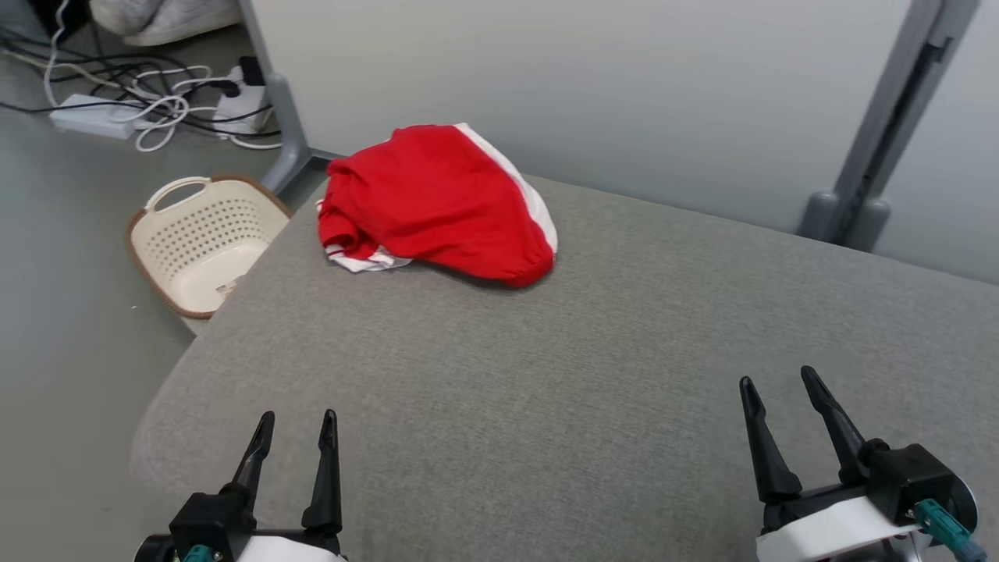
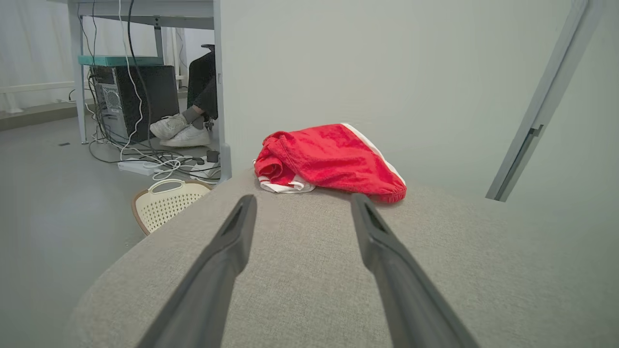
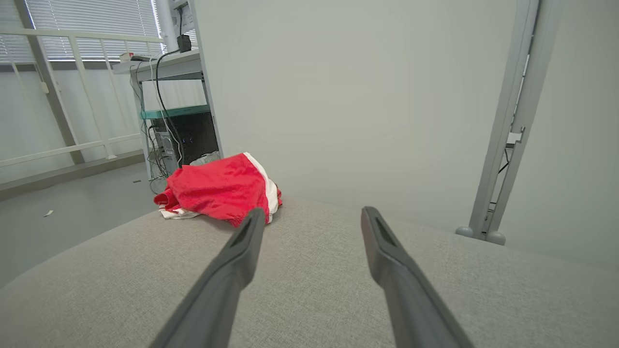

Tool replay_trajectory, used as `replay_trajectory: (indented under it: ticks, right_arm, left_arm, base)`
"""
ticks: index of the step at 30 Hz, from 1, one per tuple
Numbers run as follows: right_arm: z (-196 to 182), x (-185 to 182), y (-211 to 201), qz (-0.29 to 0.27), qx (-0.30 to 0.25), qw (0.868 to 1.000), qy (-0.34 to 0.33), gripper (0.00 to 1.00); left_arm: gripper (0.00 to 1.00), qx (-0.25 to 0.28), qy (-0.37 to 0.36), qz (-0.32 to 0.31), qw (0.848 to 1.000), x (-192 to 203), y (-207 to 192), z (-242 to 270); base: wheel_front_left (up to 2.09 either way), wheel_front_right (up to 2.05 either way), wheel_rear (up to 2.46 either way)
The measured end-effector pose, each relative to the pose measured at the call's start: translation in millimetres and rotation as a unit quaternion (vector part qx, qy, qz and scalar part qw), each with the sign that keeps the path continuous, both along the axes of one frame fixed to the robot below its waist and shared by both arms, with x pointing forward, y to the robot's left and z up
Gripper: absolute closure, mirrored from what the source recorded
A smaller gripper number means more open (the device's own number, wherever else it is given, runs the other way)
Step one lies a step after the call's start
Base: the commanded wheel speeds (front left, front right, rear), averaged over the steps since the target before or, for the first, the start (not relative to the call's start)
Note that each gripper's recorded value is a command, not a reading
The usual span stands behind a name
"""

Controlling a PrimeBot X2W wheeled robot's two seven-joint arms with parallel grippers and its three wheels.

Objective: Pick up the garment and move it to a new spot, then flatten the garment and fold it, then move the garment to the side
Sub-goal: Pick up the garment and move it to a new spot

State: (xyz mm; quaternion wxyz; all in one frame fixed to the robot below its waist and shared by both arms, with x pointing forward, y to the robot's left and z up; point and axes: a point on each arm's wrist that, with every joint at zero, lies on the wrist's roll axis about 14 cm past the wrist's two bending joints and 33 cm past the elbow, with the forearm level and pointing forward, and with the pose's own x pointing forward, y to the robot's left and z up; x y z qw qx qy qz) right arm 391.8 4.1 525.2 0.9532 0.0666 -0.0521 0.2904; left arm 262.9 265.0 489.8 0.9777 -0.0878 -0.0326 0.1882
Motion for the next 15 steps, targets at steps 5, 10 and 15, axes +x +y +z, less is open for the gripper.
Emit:
replay_trajectory:
  ticks: [5, 10, 15]
  right_arm:
    - [-0.4, -3.2, 30.0, 0.043, 0.0, 0.999, 0.001, 0.0]
    - [-1.2, -3.9, 48.3, 0.069, 0.002, 0.998, 0.002, 0.0]
    - [-4.5, -3.0, 51.3, 0.073, 0.001, 0.997, 0.006, 0.0]
  left_arm:
    - [0.0, 0.001, 0.001, 0.04, 0.999, -21.2, 17.9, -0.7]
    - [0.0, 0.002, 0.003, 0.065, 0.998, -32.4, 29.3, -0.6]
    - [0.0, 0.002, 0.002, 0.07, 0.998, -33.4, 31.3, 0.9]
  base:
    - [0.0, 0.0, 0.0]
    - [0.0, 0.0, 0.0]
    - [0.0, 0.0, 0.0]
